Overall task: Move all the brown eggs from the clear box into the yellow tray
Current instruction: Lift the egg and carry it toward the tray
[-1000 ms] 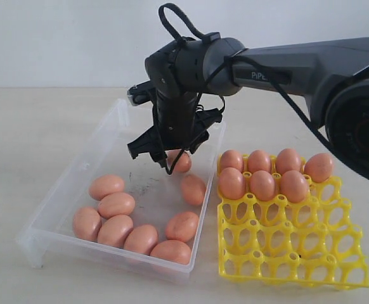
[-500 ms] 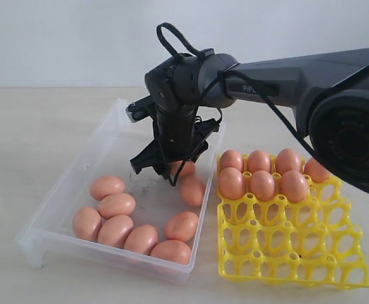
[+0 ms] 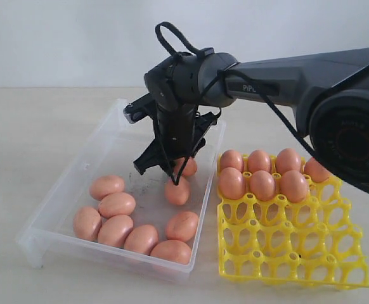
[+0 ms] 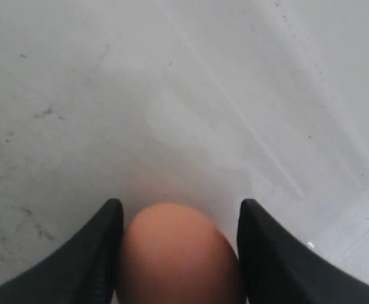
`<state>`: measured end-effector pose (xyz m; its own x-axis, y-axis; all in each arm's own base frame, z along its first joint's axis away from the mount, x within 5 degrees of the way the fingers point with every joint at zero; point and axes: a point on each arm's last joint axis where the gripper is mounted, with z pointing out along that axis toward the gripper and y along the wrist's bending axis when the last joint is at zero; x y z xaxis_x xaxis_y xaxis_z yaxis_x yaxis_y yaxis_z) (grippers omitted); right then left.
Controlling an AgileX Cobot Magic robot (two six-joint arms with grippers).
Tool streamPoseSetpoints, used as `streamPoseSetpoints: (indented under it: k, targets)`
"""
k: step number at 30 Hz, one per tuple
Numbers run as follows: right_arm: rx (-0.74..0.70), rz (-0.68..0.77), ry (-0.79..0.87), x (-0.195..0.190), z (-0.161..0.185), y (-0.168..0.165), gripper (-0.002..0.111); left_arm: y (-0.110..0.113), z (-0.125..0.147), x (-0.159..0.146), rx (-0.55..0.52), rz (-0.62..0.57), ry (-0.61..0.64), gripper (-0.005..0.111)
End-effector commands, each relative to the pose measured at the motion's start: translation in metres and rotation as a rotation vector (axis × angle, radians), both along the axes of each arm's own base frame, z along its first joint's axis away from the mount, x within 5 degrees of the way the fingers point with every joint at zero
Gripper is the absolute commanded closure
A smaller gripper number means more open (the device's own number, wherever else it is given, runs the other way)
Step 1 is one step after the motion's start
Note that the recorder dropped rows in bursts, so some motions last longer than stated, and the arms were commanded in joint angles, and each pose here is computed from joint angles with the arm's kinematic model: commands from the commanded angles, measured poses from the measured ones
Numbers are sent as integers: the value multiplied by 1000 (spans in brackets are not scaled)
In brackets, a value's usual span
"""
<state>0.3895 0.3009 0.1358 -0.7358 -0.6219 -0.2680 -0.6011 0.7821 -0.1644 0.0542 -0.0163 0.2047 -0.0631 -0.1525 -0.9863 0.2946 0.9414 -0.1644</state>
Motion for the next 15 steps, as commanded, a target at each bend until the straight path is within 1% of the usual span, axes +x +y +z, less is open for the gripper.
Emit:
streamPoseSetpoints:
  k: [1,7,11,15]
  targets:
    - [9,-5,-54,4,9,-1,109,-1,0,0,-12,-9,-2,103]
    - [145,-32,-180,6,50,4,109,-1,0,0,-12,-9,-2,103]
    - [222,6,-262,-2,74,9,109,-1,0,0,-12,-9,-2,103]
    - [306,16,-325,-14,93,4,109,-1,0,0,-12,-9,-2,103]
